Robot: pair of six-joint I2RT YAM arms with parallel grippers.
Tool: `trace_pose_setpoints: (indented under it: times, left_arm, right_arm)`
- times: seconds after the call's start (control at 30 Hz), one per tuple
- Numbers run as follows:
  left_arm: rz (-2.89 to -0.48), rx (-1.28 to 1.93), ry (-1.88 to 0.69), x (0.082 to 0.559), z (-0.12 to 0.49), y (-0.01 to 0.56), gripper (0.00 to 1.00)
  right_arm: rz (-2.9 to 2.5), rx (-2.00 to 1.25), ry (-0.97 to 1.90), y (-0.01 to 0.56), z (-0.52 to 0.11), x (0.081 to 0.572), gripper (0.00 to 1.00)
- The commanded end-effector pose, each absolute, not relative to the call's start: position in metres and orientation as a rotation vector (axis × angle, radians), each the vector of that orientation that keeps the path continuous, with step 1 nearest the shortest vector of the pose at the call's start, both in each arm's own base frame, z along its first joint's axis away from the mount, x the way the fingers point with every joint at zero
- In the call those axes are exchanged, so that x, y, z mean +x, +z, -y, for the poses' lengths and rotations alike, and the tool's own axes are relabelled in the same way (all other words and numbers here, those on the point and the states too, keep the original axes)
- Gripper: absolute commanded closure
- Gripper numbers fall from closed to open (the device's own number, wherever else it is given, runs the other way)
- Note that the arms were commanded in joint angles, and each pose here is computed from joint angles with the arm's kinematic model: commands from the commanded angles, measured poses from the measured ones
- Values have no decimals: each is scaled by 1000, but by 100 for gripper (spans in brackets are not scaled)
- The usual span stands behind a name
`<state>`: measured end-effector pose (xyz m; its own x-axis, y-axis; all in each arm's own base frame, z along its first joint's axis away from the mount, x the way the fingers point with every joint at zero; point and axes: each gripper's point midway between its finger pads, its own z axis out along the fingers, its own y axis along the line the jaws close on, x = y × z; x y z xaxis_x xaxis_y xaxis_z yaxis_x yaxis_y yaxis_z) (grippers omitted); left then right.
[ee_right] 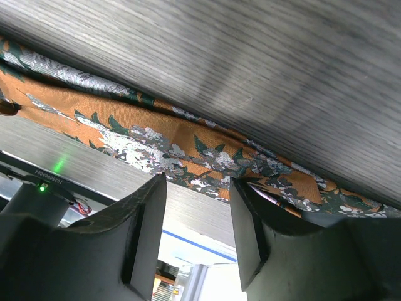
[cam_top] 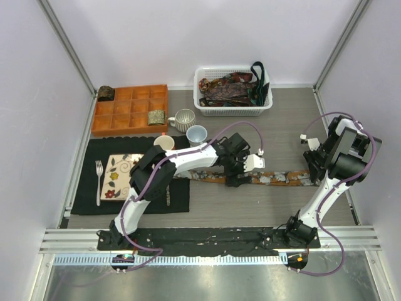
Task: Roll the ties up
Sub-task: Flatten out the tie at the center of the board.
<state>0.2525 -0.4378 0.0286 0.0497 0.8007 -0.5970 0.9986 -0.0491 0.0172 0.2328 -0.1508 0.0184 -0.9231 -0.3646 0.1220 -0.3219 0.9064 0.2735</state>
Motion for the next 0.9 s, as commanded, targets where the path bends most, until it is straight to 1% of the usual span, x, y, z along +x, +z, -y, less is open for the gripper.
trace_pose_setpoints:
  times: [0.0,0.1,0.2,0.23,0.3,0.33,0.43,0.5,0.53,0.6,0.67,0.7,0.77,0.8,0.87]
  left_arm:
    - [-1748,1891,-606,263,439,51,10]
    - [-1754,1895,-612,263,438,46,10]
    - [-1772,1921,-647,259,437,41,19]
    - [-1777,1925,-661,257,437,41,26]
    - [-1794,1917,-693,256,436,41,32]
    - [-1792,1914,-742,253,438,43,39]
    - [-1805,1909,-808,250,438,47,49]
    - [-1802,1916,-829,247,437,49,53]
    - [-1794,1921,-847,244,439,50,59]
    - [-1805,1924,-860,242,438,49,63]
    - [-1822,1921,-866,242,438,47,60]
    - [-1825,1918,-867,242,438,48,50]
    - [-1832,1904,-848,244,437,48,38]
    - [-1827,1895,-838,246,437,51,29]
    - [-1813,1848,-820,252,436,64,21]
  right_arm:
    - [2955,605,-292,-4,166,247,49]
    - [2946,611,-293,-7,165,244,50]
    - [2948,613,-280,-7,167,244,50]
    - [2947,613,-279,-7,167,244,50]
    - [2953,613,-263,-6,170,247,50]
    - [2953,616,-260,-6,170,247,50]
    - [2957,616,-239,-5,174,250,51]
    - [2961,615,-231,-5,176,253,51]
    - [2961,615,-226,-5,177,254,51]
    - [2962,613,-220,-6,179,255,52]
    - [2964,611,-200,-6,182,257,52]
    - [2965,612,-190,-7,184,259,52]
    - [2963,611,-167,-7,189,261,52]
    - [2965,604,-161,-8,192,262,52]
    - [2956,599,-101,-7,203,265,52]
